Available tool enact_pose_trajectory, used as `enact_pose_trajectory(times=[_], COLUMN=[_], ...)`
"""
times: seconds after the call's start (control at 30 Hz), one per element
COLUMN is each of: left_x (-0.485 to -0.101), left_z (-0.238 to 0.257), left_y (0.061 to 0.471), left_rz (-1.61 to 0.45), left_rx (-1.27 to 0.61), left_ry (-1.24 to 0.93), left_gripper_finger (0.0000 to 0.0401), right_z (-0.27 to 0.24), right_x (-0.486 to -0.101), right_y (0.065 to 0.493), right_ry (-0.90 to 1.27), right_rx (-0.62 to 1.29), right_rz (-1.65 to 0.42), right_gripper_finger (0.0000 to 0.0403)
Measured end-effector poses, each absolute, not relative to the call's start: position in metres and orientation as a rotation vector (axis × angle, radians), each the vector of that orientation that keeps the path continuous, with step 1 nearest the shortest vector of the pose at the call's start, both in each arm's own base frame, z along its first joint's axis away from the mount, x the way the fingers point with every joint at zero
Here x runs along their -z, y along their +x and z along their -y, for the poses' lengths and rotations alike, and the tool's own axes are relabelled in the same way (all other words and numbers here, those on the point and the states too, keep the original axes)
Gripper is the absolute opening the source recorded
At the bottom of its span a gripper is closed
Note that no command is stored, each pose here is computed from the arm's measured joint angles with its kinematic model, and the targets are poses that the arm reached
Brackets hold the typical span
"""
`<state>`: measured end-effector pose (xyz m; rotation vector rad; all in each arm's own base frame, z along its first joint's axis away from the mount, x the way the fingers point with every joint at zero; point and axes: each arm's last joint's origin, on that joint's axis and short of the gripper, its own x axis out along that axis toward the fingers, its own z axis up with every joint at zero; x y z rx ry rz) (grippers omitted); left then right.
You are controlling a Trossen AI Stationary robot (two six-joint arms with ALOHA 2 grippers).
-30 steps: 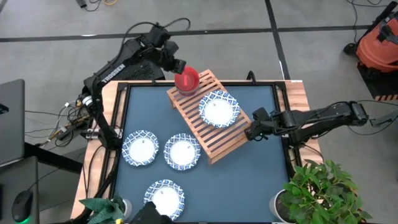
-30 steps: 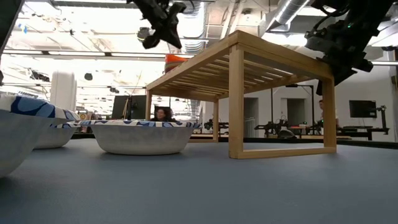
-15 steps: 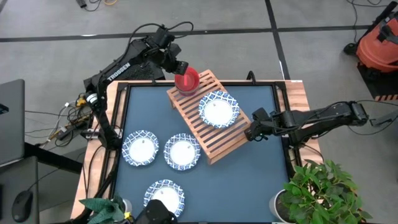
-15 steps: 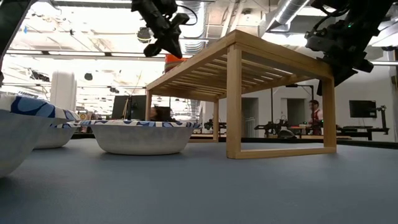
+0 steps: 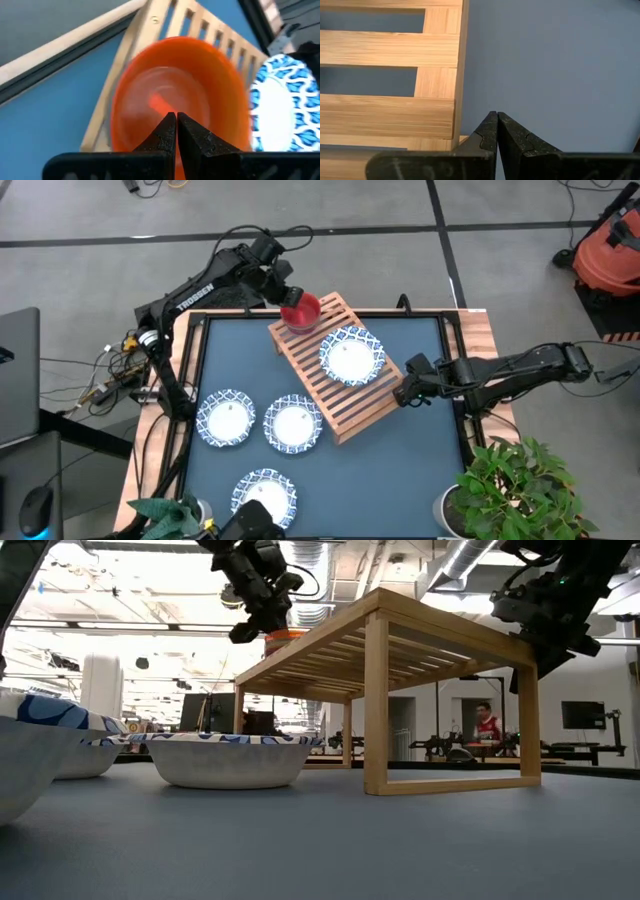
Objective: Place and stack bowls onto a shelf
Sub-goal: Stack the orange bowl on top of the blue bowl on the shelf, then stack the white bowl on top of the white bowl on the shelf
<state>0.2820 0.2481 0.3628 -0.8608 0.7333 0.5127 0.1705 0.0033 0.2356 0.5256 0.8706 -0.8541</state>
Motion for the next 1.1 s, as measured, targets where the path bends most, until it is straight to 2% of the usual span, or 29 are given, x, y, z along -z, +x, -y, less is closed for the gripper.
enact_pose_trajectory(times=[0.13, 0.27, 0.43, 0.57, 0.7, 0.87, 1.1], left_x=[-0.375, -0.4, -0.43, -0.444, -0.449, -0.447, -0.432], left_z=[-0.241, -0.223, -0.178, -0.134, -0.087, -0.043, 0.004], left_y=[0.277, 0.265, 0.255, 0.246, 0.238, 0.238, 0.248], left_rz=[-0.693, -0.633, -0.614, -0.672, -0.786, -0.889, -0.999], left_rx=[-0.467, -0.333, -0.188, -0.166, -0.152, -0.162, -0.274], left_ry=[-0.86, -0.823, -0.738, -0.615, -0.502, -0.452, -0.381], left_gripper_finger=[0.0, 0.0, 0.0, 0.001, 0.0042, 0.0104, 0.0192], right_z=[-0.003, -0.003, -0.003, -0.003, -0.003, -0.003, -0.003], right_x=[-0.236, -0.236, -0.236, -0.236, -0.236, -0.236, -0.236], right_y=[0.171, 0.171, 0.171, 0.171, 0.171, 0.171, 0.171], right_ry=[0.526, 0.527, 0.528, 0.529, 0.529, 0.53, 0.53], right_rx=[0.854, 0.853, 0.852, 0.852, 0.852, 0.851, 0.851], right_rz=[-0.87, -0.871, -0.871, -0.871, -0.872, -0.872, -0.872], right_gripper_finger=[0.0036, 0.0036, 0.0036, 0.0036, 0.0036, 0.0036, 0.0036])
